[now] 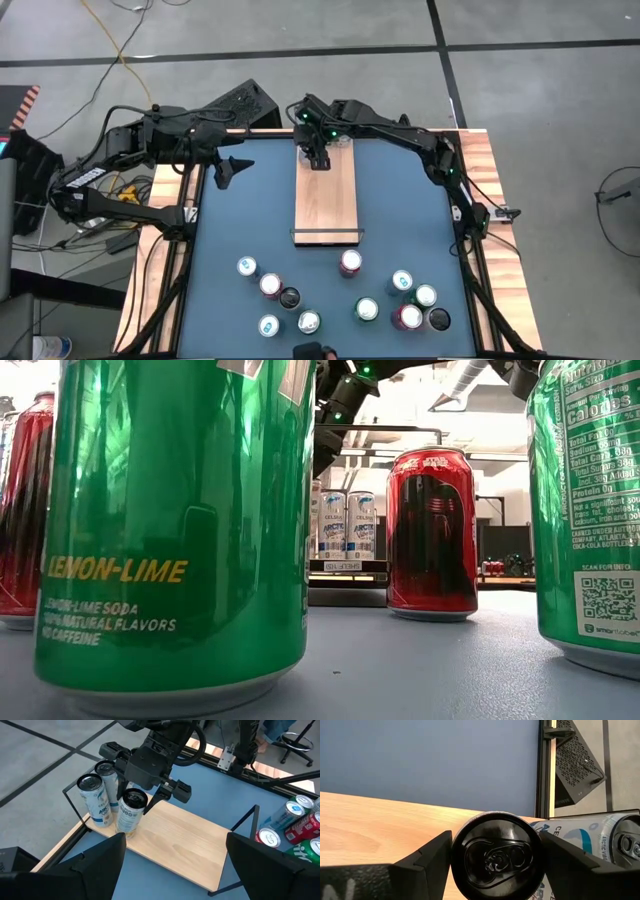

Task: Place canned beverage on shelf
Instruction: Put the center white yellow soda can on the shelf

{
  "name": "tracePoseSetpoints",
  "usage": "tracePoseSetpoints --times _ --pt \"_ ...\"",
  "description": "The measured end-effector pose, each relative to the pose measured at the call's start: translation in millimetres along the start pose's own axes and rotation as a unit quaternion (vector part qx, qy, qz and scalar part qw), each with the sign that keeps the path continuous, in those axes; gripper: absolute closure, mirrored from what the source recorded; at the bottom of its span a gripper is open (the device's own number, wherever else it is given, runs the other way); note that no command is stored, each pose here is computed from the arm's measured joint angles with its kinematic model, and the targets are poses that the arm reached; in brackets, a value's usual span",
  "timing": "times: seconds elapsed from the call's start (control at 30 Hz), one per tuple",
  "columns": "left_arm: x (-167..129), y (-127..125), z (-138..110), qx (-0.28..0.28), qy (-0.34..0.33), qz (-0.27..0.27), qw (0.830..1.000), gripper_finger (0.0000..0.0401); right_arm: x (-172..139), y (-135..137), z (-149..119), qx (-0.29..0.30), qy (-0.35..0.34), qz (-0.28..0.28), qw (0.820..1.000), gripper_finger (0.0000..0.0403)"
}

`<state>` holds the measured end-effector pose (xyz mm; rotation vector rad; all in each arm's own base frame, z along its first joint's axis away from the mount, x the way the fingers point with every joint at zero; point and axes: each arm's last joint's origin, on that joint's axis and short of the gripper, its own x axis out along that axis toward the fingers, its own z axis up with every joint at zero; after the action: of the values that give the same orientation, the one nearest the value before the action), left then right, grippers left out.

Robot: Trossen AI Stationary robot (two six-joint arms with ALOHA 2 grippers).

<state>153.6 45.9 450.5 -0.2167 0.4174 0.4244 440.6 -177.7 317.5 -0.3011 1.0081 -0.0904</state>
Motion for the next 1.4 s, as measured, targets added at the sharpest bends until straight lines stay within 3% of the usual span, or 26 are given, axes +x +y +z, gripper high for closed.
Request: tracePoseSetpoints --times 0.73,1.1,1.4 --pt "0 0 0 -0.003 0.000 0.000 1.000 0.0069 -1 -4 -3 0.022 0.004 0.000 1.000 0.0125" --pt "0 0 0 -0.003 0.000 0.000 1.000 0.0069 -1 -4 -5 0.035 0.013 0.002 0.999 0.0050" --pt "0 1 0 -0.003 -0.002 0.014 1.000 0.0069 -20 -8 -1 0.020 0.007 -0.034 0.999 0.0053"
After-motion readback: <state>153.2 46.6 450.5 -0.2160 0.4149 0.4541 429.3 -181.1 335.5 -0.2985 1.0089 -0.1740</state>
